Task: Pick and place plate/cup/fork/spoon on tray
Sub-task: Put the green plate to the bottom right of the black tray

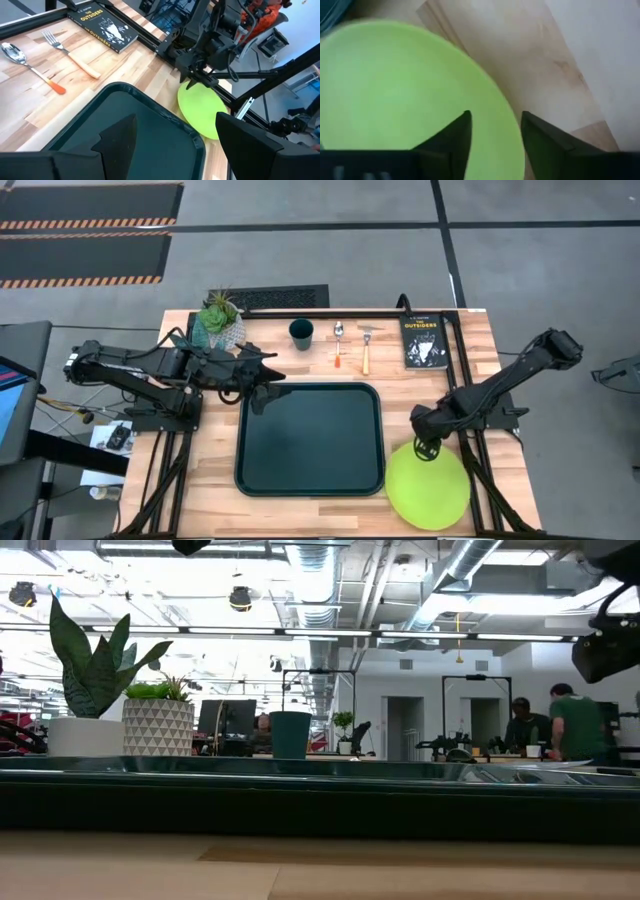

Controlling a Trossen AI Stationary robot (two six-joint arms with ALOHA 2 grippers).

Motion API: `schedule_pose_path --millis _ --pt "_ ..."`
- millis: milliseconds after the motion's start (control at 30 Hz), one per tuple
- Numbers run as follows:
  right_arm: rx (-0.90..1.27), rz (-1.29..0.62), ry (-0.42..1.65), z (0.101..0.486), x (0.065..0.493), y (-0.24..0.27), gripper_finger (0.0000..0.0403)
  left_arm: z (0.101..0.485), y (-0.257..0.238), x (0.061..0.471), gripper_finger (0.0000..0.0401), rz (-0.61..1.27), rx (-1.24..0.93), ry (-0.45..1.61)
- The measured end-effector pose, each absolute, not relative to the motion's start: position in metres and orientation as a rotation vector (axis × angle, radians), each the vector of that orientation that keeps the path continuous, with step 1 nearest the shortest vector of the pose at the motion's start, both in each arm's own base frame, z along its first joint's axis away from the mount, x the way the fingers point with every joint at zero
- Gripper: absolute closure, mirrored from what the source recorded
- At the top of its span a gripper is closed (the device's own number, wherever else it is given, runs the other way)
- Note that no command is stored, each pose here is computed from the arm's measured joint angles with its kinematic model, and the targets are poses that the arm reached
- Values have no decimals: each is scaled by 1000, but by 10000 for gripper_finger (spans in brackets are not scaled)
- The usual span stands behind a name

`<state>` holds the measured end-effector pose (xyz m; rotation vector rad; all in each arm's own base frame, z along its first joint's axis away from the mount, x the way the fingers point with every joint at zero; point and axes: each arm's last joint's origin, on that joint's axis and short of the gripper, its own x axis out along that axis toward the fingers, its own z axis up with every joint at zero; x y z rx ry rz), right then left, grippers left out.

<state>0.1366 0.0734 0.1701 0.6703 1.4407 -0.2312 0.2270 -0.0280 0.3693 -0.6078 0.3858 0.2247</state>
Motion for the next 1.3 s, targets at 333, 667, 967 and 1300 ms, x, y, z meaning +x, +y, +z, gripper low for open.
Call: schedule_pose_path --millis 333,667,967,1300 --pt "513 -203 1533 161 136 73 148 369 -28 227 142 237 -604 382" --pt "439 -102 1580 147 151 69 148 369 -27 227 142 249 -599 379" --pt "462 63 1602 134 167 72 167 368 -27 226 142 257 -594 394" --pt "427 96 1619 128 169 72 279 367 -27 226 142 261 -594 395"
